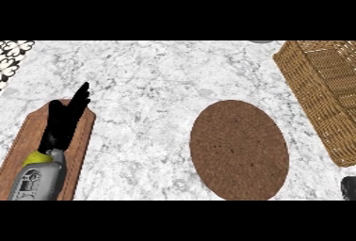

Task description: Pick the lemon from the placemat and place it in the basket

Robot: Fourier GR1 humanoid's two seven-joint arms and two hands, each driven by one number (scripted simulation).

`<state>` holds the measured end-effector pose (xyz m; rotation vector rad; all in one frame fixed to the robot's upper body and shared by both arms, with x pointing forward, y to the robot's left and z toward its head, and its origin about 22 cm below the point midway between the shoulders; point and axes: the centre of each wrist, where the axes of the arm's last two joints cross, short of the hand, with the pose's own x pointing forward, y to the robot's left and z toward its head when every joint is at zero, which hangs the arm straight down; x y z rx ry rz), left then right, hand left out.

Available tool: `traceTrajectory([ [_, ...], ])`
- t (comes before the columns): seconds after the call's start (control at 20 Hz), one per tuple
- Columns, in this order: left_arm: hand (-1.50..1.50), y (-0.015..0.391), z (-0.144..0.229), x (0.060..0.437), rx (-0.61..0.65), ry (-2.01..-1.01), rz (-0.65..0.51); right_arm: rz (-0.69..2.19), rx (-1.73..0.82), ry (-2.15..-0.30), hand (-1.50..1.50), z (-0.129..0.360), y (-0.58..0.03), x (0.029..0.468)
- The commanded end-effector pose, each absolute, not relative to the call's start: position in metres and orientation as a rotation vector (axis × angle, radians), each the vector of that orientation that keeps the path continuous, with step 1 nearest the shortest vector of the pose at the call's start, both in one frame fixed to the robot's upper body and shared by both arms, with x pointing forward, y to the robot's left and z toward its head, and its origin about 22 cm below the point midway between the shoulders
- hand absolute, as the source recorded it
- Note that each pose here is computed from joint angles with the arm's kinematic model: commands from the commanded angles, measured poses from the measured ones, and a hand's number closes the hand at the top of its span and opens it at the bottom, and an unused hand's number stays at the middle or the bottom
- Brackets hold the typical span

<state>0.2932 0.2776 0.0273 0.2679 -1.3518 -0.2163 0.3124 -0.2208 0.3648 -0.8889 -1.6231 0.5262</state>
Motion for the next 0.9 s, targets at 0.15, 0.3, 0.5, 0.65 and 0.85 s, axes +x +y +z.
traceTrajectory([
  [0.15,0.00,0.284,0.032,0.297,0.257,-1.364,-0.204,0.674,-1.251,-1.347,1.50,0.372,-0.264,0.334],
  [0.3,0.00,0.256,0.040,0.305,0.266,-1.373,-0.225,0.677,-1.273,-1.267,1.50,0.380,-0.303,0.349],
  [0.5,0.00,0.278,0.033,0.298,0.264,-1.356,-0.226,0.675,-1.313,-1.190,1.50,0.372,-0.343,0.352],
  [0.65,0.00,0.271,0.015,0.291,0.254,-1.355,-0.211,0.670,-1.332,-1.206,1.50,0.338,-0.372,0.363],
  [0.85,0.00,0.280,0.028,0.306,0.259,-1.369,-0.222,0.713,-1.297,-1.233,1.50,0.339,-0.405,0.369],
])
